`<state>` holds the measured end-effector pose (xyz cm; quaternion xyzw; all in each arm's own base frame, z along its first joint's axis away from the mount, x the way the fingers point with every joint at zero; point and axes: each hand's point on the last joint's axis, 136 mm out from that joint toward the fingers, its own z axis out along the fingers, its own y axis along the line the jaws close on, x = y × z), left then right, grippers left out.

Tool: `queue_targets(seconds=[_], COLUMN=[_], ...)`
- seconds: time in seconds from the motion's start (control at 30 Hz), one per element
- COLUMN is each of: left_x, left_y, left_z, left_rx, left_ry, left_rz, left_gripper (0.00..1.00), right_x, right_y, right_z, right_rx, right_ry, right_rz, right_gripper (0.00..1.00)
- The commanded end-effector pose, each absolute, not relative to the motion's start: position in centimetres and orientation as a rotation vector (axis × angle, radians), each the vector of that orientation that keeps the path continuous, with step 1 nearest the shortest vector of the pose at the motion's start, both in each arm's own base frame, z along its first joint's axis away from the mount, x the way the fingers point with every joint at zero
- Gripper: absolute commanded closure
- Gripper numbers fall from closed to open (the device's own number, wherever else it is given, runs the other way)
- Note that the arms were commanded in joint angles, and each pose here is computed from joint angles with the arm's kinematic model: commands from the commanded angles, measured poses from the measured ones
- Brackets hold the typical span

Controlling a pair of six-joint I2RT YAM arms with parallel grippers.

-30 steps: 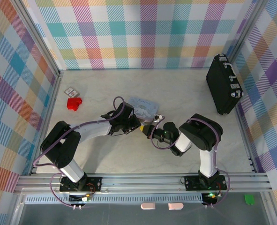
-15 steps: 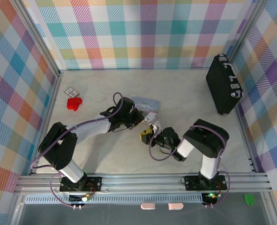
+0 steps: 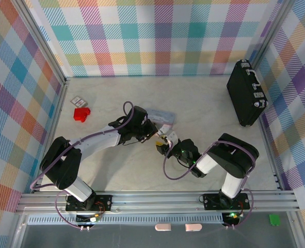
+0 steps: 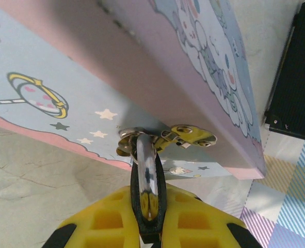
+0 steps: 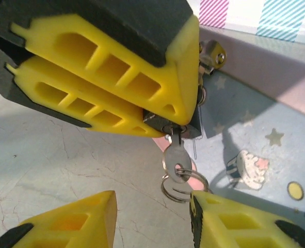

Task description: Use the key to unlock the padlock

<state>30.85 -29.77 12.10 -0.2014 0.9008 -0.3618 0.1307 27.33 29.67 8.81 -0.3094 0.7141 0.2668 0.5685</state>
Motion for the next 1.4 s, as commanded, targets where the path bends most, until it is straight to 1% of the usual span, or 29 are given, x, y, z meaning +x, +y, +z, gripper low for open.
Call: queue_targets(seconds=[0.0,0.3,0.4,0.5,0.57,0.8,1.37], left_x=[31.3,31.0,30.8,30.7,30.6,30.6,30.6], left_y=[-30.0,-30.2,-30.4,-30.5,-30.6,-30.5,-30.6], left_z=[14.1,14.1,14.2,14.4,14.5,15.0,15.7], left_rx=[-0.572,-0.56,-0.553,-0.552,-0.549,-0.547,-0.539], left_ry=[2.579,2.589,2.59,2.589,2.586,2.577,2.567], left_rz=[-1.094,-1.106,-1.11,-1.118,-1.124,-1.123,-1.133], left_gripper=[1.0,1.0,1.0,1.0,1.0,1.0,1.0], right_x=[27.5,28.4,28.9,29.4,29.6,29.6,30.8], right_y=[30.4,30.4,30.7,30.9,31.0,30.2,29.1], right_z=[11.3,11.7,11.6,11.2,10.6,9.4,8.2], right_rx=[-0.748,-0.764,-0.756,-0.749,-0.75,-0.738,-0.703], right_ry=[1.577,1.544,1.549,1.564,1.576,1.595,1.63], right_rz=[0.615,0.516,0.505,0.5,0.491,0.447,0.334], right_gripper=[0.61,0.61,0.64,0.71,0.74,0.75,0.83])
